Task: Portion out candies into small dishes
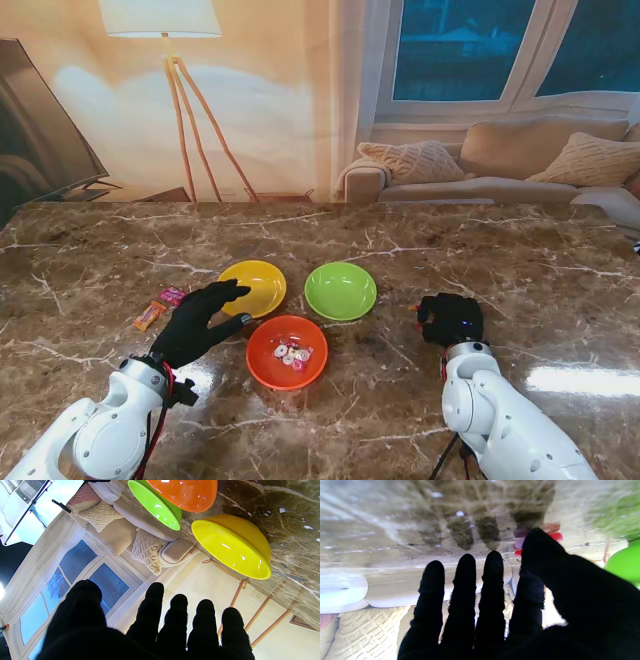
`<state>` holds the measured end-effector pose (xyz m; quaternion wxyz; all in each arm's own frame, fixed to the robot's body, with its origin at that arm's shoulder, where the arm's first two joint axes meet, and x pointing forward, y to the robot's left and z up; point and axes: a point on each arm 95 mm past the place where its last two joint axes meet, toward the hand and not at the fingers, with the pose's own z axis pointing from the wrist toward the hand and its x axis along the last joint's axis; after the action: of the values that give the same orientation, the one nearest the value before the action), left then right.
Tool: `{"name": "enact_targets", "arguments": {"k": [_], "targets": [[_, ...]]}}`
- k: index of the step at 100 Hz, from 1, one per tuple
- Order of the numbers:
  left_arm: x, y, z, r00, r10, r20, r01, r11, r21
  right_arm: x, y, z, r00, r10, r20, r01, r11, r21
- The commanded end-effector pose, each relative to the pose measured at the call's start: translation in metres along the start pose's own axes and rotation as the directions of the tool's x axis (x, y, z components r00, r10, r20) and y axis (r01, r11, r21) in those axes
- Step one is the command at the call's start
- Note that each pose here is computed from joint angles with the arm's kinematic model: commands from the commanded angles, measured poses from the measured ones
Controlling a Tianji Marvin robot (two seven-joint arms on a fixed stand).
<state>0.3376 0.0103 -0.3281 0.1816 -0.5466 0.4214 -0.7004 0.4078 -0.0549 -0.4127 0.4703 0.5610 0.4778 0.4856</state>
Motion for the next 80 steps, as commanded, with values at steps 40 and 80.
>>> {"name": "enact_targets", "arguments": {"k": [40, 80], "targets": [[-0.0017, 0.0011, -0.0035, 1.0, 0.001, 0.012, -0.002, 1.0, 0.002, -0.0196, -0.0563, -0.0317, 0.998, -0.056, 0.013, 0.053, 0.981, 0.188], [-0.0021, 0.0003, -0.0042, 1.0, 0.004, 0.015, -0.004, 1.0, 0.004, -0.0156, -0.0478, -0.0318, 1.0, -0.01, 0.001, 0.009, 0.989, 0.147]]}}
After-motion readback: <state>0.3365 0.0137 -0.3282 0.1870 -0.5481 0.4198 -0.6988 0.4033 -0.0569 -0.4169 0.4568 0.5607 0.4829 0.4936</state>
